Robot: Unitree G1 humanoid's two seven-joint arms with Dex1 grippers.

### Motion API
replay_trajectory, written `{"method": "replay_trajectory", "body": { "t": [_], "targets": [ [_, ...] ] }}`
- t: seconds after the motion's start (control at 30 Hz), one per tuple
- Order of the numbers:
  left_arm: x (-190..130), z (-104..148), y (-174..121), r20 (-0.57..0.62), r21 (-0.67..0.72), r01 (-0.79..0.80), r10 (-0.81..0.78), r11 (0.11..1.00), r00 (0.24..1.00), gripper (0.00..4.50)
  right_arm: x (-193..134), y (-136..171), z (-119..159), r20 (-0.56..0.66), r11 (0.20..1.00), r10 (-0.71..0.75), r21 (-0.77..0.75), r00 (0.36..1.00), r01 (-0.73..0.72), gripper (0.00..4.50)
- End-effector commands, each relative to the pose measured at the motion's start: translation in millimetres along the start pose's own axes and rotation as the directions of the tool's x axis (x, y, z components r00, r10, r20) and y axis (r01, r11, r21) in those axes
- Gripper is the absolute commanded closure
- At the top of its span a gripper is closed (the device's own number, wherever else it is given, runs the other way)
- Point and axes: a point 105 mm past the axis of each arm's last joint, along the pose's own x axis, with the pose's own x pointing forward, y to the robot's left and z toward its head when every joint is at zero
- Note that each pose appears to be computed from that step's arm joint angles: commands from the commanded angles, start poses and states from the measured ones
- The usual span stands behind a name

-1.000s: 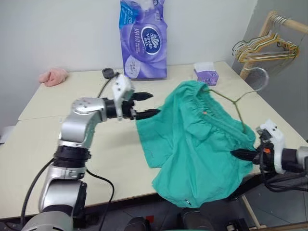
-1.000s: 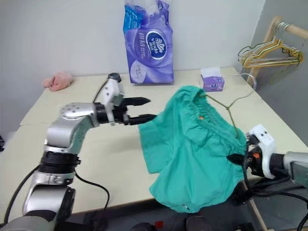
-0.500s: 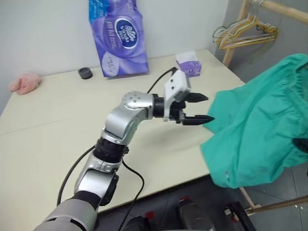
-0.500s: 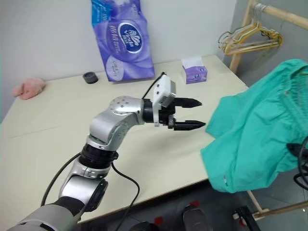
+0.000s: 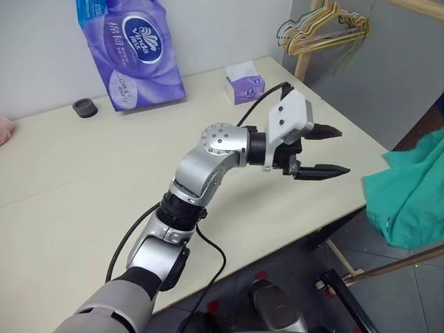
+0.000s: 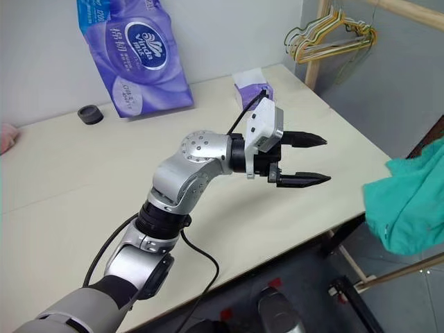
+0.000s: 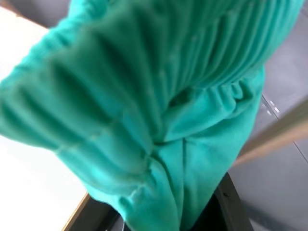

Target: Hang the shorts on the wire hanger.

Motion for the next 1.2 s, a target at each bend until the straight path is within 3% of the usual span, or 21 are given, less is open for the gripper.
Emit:
{"method": "replay_trajectory", "body": {
  "t": [0.03, 0.2, 0.4, 0.57, 0.83, 1.2],
  "targets": [
    [6, 13, -2, 0.028, 0.056, 0.006, -0.008, 0.998, 1.0, 0.86, -4, -4, 20, 0.012, 1.0, -0.01, 0.02, 1.0, 0.01, 4.5],
    [12, 14, -6, 0.038, 0.072, 0.009, -0.012, 0.997, 0.999, 0.86, 6, -16, 16, -0.091, 1.0, -0.024, 0.007, 0.996, 0.024, 4.5],
    [23, 18, -8, 0.06, 0.065, 0.025, -0.028, 0.998, 0.998, 0.86, 14, -33, 16, -0.132, 0.999, -0.045, -0.013, 0.99, 0.044, 4.5],
    [28, 19, -8, 0.066, 0.064, 0.027, -0.031, 0.998, 0.997, 0.86, 17, -35, -2, -0.215, 0.999, -0.016, -0.033, 0.976, 0.009, 4.5],
    [42, 23, -4, 0.094, 0.058, 0.057, -0.062, 0.997, 0.994, 0.86, 17, -44, 0, -0.161, 0.992, -0.078, -0.109, 0.984, 0.061, 4.5],
    [54, 28, -3, 0.139, 0.036, 0.08, -0.084, 0.996, 0.987, 0.78, -7, -31, 16, -0.061, 0.99, -0.031, -0.142, 0.998, 0.022, 1.01]
  ]
}}
